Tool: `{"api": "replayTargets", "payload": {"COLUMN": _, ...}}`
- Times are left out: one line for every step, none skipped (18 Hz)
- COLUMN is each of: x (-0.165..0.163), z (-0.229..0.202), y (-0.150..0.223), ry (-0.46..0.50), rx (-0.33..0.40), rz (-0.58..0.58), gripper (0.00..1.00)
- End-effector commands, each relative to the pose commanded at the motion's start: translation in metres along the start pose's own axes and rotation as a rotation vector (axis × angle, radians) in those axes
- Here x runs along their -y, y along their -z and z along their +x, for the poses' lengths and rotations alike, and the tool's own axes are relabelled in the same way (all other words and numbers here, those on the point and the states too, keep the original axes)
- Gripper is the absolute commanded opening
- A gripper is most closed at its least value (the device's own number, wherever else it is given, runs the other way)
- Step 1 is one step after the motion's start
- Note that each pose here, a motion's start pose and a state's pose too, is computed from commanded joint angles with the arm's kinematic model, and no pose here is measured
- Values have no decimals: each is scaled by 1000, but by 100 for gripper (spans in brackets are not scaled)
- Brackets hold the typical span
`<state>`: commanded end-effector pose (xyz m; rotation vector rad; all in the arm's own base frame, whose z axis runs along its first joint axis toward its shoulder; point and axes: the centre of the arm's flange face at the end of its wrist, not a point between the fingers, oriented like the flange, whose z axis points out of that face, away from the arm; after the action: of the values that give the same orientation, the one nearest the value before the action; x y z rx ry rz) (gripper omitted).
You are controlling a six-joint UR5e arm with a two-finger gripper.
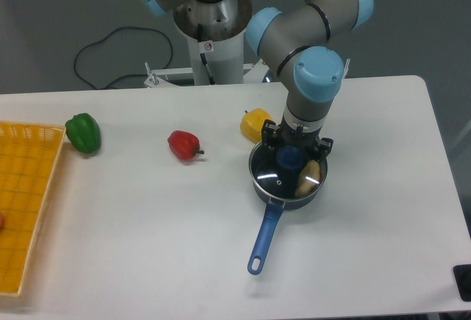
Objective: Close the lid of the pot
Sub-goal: 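Press the lid down and settle it on the saucepan, then open the gripper and lift it up away from the lid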
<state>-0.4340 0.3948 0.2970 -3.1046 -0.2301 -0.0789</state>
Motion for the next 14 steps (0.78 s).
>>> {"api": "replayTargets", "payload": {"x": -1, "z": -1, "y": 0, "ry": 2, "rx": 0, "rz": 0, "gripper": 73}}
{"api": "replayTargets", "payload": {"x": -1, "z": -1, "y": 2, "ry": 1, "rx": 3, "rz": 1, "gripper": 76}}
{"api": "replayTargets", "payload": {"x": -1, "z": -2, "y": 2, "ry": 3, "rx": 3, "rz": 1, "gripper": 80}}
{"api": "replayTargets", "payload": {"x": -2, "z": -1, "y": 2, "ry": 3, "rx": 2, "rz": 0, "gripper": 91}}
{"api": "replayTargets", "payload": {"x": -2, "z": -2, "y": 3, "ry": 4, "rx": 6, "rz": 1, "gripper": 99}}
{"api": "replayTargets", "payload": {"x": -2, "z": -1, "y": 5, "ry": 4, "rx": 8, "rz": 2, "gripper": 100}}
{"api": "replayTargets", "payload": {"x": -2, "z": 0, "y": 7, "ry": 3, "rx": 12, "rz": 2, "gripper": 100}}
{"api": "replayTargets", "payload": {"x": -3, "z": 0, "y": 9, "ry": 4, "rx": 16, "rz": 4, "gripper": 100}}
{"api": "replayTargets", "payload": {"x": -3, "z": 1, "y": 11, "ry": 4, "rx": 19, "rz": 5, "gripper": 100}}
{"api": "replayTargets", "payload": {"x": -4, "z": 1, "y": 14, "ry": 5, "rx": 22, "rz": 7, "gripper": 100}}
{"api": "replayTargets", "payload": {"x": -7, "z": 0, "y": 19, "ry": 10, "rx": 24, "rz": 9, "gripper": 100}}
{"api": "replayTargets", "payload": {"x": -8, "z": 1, "y": 24, "ry": 9, "rx": 31, "rz": 14, "gripper": 100}}
{"api": "replayTargets", "payload": {"x": -12, "z": 2, "y": 32, "ry": 15, "rx": 39, "rz": 20, "gripper": 100}}
{"api": "replayTargets", "payload": {"x": -16, "z": 5, "y": 43, "ry": 16, "rx": 48, "rz": 25, "gripper": 100}}
